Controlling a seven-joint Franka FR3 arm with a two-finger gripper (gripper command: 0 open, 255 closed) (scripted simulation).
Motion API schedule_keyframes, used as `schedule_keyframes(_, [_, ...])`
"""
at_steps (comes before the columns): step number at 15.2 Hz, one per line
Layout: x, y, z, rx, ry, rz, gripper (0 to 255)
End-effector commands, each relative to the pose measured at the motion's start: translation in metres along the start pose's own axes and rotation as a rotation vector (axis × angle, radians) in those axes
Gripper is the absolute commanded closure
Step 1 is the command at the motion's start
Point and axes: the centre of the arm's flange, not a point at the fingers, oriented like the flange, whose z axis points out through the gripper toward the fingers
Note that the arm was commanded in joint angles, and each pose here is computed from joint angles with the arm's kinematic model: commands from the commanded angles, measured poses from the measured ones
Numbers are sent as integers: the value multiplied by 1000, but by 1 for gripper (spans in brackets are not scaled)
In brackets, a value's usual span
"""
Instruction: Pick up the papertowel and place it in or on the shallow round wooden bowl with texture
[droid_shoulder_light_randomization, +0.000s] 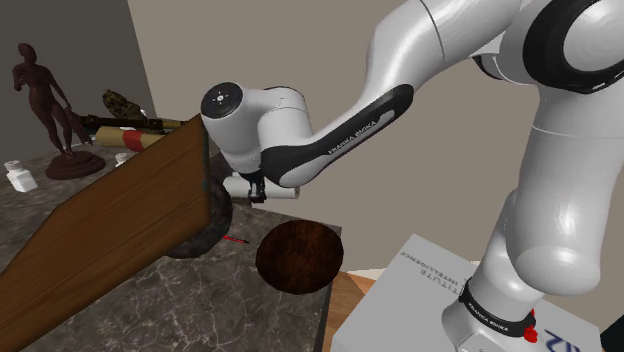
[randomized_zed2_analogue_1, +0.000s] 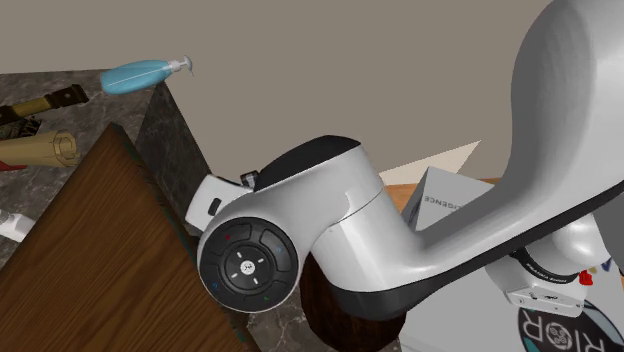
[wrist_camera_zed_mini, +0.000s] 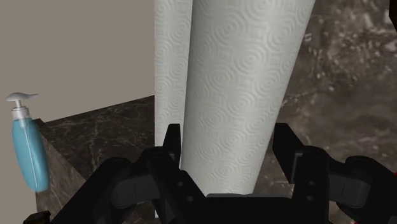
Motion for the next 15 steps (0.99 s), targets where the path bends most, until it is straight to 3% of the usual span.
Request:
schedule_keyframes(1, [-1, 5, -7, 0, 0, 0, 255])
schedule_keyframes(9, [-4, 29, -41, 0, 0, 0, 255])
schedule_keyframes(15, [-50, -24, -79, 0, 0, 0, 255])
